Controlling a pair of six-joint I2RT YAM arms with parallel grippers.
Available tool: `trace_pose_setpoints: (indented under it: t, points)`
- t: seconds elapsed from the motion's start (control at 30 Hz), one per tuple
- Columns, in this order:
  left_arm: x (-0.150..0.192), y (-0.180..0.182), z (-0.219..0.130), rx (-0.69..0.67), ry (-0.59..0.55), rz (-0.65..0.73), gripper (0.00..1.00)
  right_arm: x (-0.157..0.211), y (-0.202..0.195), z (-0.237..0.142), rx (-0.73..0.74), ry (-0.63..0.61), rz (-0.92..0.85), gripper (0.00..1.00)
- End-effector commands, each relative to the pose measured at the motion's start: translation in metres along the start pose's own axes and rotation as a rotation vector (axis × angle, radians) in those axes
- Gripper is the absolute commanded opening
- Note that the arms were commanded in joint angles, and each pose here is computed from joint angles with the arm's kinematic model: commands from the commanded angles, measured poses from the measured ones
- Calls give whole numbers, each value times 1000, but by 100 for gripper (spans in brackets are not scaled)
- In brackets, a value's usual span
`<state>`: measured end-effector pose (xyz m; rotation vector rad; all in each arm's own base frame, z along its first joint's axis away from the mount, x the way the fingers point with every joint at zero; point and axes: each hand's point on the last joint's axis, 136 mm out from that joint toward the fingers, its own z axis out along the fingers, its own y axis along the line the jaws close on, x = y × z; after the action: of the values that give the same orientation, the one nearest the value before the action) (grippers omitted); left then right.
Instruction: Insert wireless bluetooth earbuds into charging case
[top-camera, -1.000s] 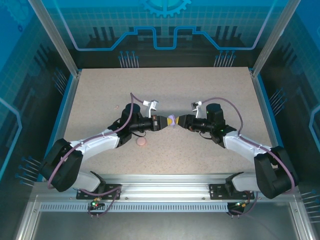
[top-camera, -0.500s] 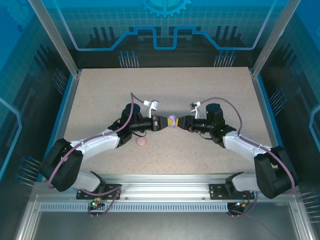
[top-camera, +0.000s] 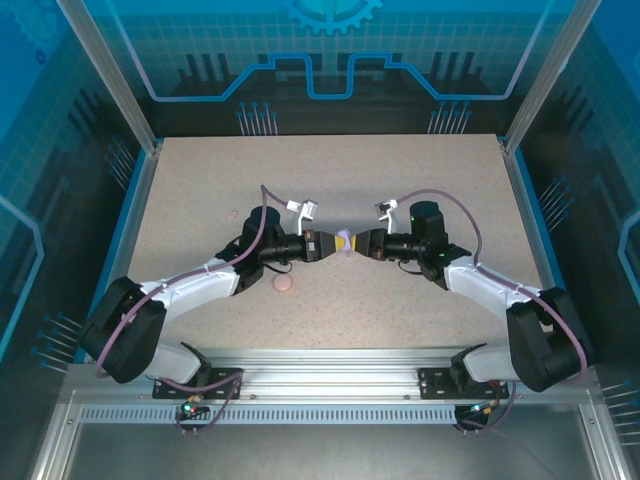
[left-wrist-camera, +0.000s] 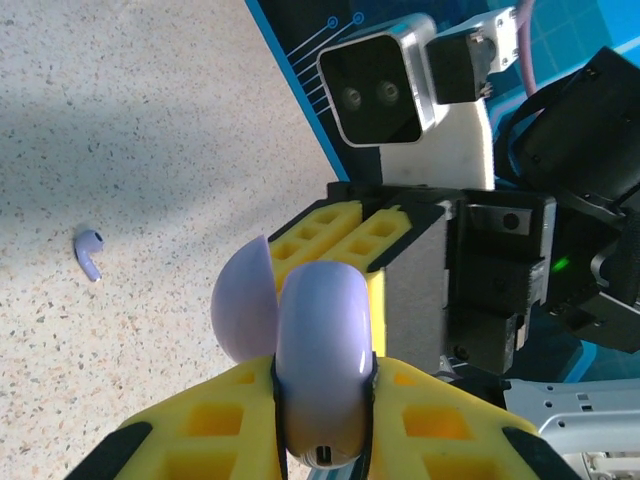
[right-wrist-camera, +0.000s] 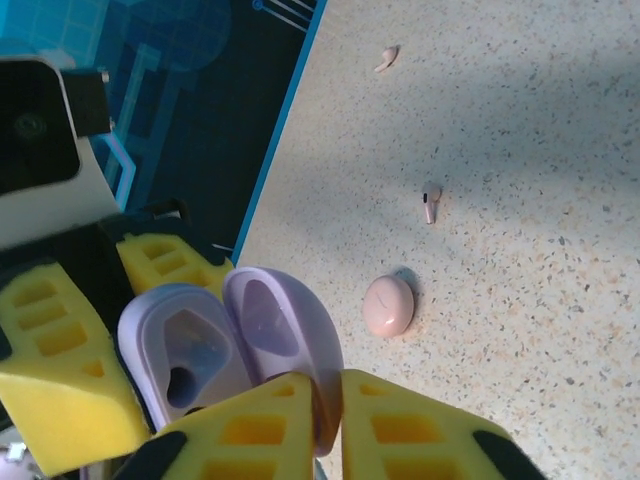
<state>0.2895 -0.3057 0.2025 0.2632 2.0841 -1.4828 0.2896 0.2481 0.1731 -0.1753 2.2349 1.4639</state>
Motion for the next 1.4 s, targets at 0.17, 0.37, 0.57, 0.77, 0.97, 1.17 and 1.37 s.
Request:
trace_pose_setpoints:
  t: [0.17, 0.37, 0.57, 0.77, 0.97, 1.17, 1.37]
  points:
    - [2, -12, 5, 48, 26, 0, 0, -10, 14, -2, -15, -3, -47, 0]
    - [-12, -3, -4, -45, -12, 9, 76, -14, -1, -7, 113, -2, -41, 0]
    - [-48, -5, -34, -113, 5, 84, 96, -29, -16, -15, 292, 59, -200, 0]
    - [-57, -4, -40, -139, 187, 186, 97, -41, -13, -18, 337, 117, -385, 0]
    - [-46, -8, -29, -62, 364, 174, 79, -38, -2, -10, 310, 196, -516, 0]
    - [-44, -2, -17, -19, 427, 139, 69, -35, -2, -7, 294, 212, -533, 0]
    - [-41, 2, -4, 47, 472, 76, 65, -35, 1, -5, 284, 216, -544, 0]
